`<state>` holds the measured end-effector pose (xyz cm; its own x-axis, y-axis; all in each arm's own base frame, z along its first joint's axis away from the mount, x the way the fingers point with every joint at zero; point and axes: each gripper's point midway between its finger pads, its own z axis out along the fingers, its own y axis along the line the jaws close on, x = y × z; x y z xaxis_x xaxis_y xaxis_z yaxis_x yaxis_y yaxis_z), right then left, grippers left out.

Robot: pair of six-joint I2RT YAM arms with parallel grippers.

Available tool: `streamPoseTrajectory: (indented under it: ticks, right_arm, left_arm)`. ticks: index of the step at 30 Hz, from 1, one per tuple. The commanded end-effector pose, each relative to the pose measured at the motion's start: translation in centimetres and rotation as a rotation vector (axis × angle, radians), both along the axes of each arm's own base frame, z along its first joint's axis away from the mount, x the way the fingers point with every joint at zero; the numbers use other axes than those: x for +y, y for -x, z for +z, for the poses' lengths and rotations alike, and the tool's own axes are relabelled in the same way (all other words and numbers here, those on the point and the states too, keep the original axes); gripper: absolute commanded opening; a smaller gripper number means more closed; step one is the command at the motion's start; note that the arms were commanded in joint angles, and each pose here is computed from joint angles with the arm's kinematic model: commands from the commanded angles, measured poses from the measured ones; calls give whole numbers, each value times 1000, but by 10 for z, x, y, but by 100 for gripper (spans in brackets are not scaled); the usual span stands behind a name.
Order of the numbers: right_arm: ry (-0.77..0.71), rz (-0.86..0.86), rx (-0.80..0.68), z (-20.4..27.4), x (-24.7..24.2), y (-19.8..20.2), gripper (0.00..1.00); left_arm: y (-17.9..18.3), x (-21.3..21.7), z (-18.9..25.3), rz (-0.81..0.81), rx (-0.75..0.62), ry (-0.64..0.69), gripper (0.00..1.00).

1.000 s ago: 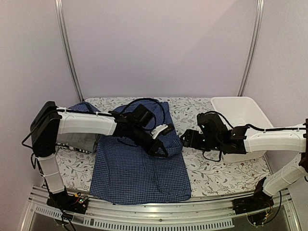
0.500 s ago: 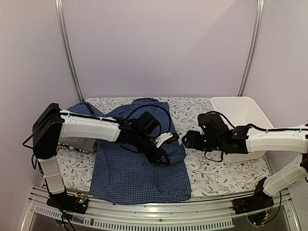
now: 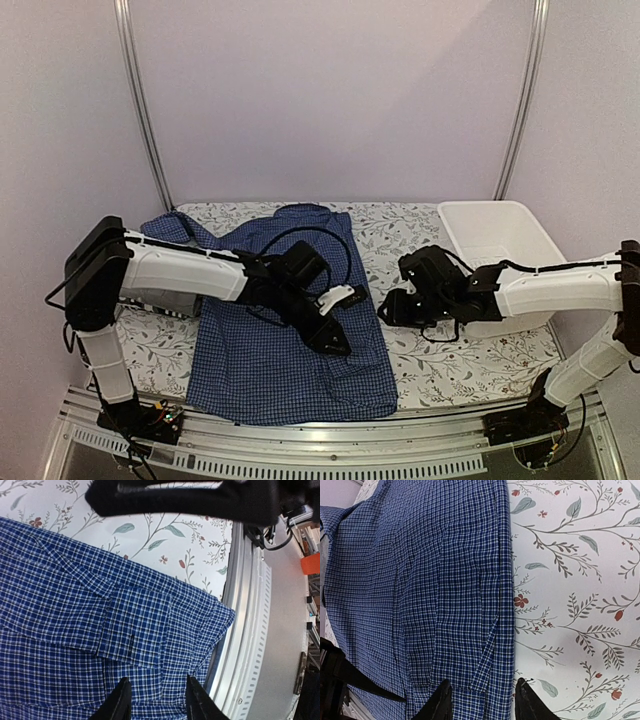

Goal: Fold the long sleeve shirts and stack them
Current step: Fold the sleeve of the 1/3-folded shirt, then smooth out the 1/3-folded shirt sleeve.

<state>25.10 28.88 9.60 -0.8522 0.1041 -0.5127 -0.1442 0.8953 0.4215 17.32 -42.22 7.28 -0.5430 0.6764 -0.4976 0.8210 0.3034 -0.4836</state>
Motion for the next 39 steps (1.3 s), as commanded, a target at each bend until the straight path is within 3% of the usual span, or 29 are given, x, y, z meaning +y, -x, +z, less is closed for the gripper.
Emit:
streamPoseTrajectory:
  ticks: [1,10,23,27,34,39]
  right_arm:
    - [23,92,88,-23,12,19,39]
    - [102,185,206,-53,33,62,37]
    - [89,149,311,-67,33,89,36]
    - [81,132,313,-67,36,87,27]
    - [67,105,331,-64,34,90,0]
    - [73,96,326,-54,32,95,0]
  left_arm:
    - [-13,-1,31,49,2,105,35]
    - [-65,32,37,289,58,130,33]
    - [-80,45,37,352,84,136,33]
    - [-82,46,38,356,84,139,33]
    - [-85,50,40,370,84,142,33]
    - [-87,51,41,372,82,146,33]
